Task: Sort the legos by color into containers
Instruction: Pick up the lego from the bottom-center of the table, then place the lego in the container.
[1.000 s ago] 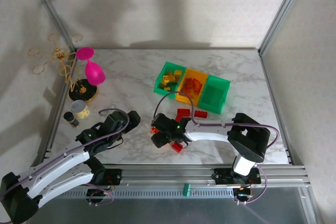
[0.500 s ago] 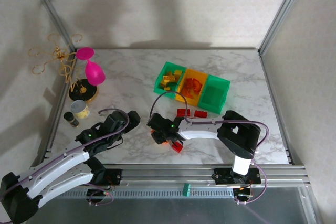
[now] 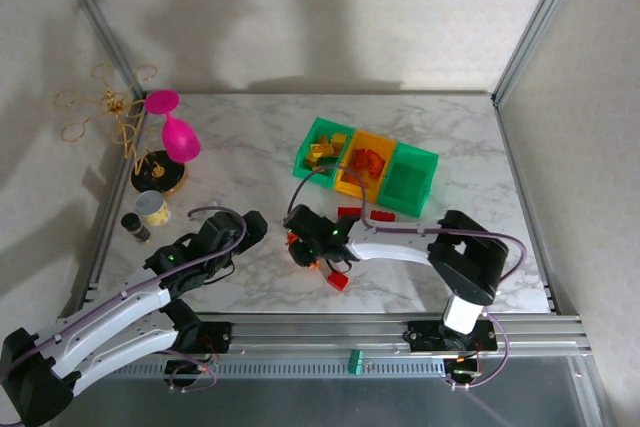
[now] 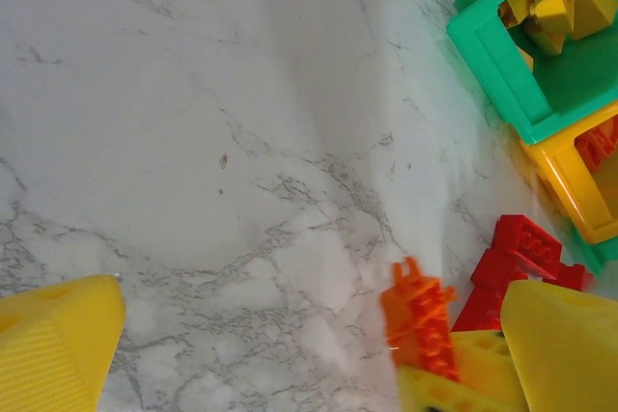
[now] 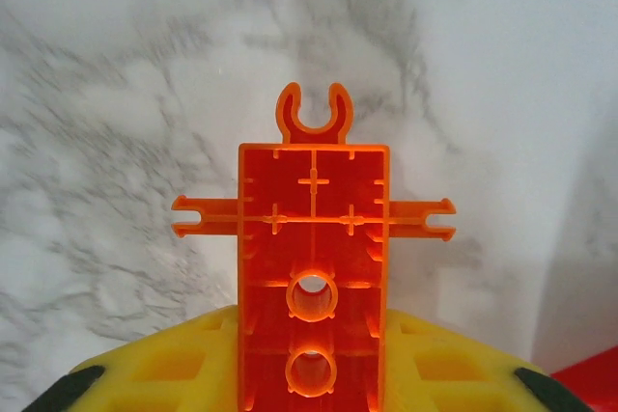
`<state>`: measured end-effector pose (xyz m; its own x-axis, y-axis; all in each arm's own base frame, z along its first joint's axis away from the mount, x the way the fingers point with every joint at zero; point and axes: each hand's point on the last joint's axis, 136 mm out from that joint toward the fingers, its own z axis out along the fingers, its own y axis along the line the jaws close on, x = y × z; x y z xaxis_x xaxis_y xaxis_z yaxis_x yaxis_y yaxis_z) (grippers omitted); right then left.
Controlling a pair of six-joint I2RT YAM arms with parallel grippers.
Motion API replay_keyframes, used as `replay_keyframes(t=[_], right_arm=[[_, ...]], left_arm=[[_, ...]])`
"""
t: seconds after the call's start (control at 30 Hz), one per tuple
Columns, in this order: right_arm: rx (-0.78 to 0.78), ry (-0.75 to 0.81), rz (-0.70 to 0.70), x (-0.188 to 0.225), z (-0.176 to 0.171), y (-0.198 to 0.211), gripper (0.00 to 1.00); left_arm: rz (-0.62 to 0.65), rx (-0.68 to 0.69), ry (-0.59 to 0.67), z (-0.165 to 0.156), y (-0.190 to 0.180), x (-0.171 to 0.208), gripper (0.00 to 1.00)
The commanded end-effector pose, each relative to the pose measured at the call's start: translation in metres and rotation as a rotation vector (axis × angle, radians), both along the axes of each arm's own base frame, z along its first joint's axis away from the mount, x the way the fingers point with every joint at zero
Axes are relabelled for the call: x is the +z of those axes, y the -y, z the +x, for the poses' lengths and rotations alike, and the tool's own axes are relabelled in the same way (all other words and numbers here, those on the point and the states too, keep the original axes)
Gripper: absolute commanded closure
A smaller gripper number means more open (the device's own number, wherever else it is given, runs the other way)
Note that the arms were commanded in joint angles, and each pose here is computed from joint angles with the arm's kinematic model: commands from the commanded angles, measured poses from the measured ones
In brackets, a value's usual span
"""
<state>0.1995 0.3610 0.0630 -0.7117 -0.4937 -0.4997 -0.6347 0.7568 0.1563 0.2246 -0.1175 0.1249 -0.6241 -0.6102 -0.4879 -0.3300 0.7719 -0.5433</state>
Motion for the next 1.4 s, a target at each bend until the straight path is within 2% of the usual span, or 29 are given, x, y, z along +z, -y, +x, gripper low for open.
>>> replay_keyframes(t=[0.0,0.23,0.33,0.43,0.57,0.7,0.83,1.03,1.1,1.2,1.37], right_arm=[[-0.043,0.022,0.169,0.058,0.025,0.001,0.74],[-0.206,0.042,0.278,0.105,0.094,0.046,0.73],[-0.318,0.124,0.245,0.12,0.132,0.077,0.71],[-0.468,0.16,0.212,0.12,0.178,0.122,0.72],[-0.597,0.209,0.185,0.115,0.222,0.16,0.71],[-0.638,0.195,0.131,0.093,0.255,0.169,0.7],[-0.632,0.182,0.137,0.079,0.274,0.161,0.61],[-0.61,0.219,0.155,0.102,0.277,0.159,0.44],[-0.605,0.231,0.147,0.114,0.27,0.162,0.43],[-0.572,0.239,0.162,0.127,0.248,0.161,0.4],[-0.562,0.192,0.126,0.121,0.201,0.167,0.34]], left_arm=[[0.001,0.022,0.034,0.007,0.0,0.015,0.0],[-0.036,-0.023,0.085,0.025,0.022,0.036,0.0],[-0.031,-0.044,0.101,0.036,0.032,0.043,0.0],[-0.009,-0.076,0.11,0.047,0.044,0.049,0.0],[-0.007,-0.111,0.113,0.06,0.06,0.053,0.0],[-0.034,-0.145,0.104,0.068,0.076,0.048,0.0],[-0.029,-0.158,0.093,0.074,0.084,0.044,0.0],[-0.046,-0.224,0.122,0.074,0.096,0.056,0.0],[-0.035,-0.222,0.126,0.071,0.093,0.056,0.0],[-0.013,-0.23,0.122,0.068,0.09,0.052,0.0],[-0.014,-0.243,0.096,0.059,0.09,0.043,0.0]])
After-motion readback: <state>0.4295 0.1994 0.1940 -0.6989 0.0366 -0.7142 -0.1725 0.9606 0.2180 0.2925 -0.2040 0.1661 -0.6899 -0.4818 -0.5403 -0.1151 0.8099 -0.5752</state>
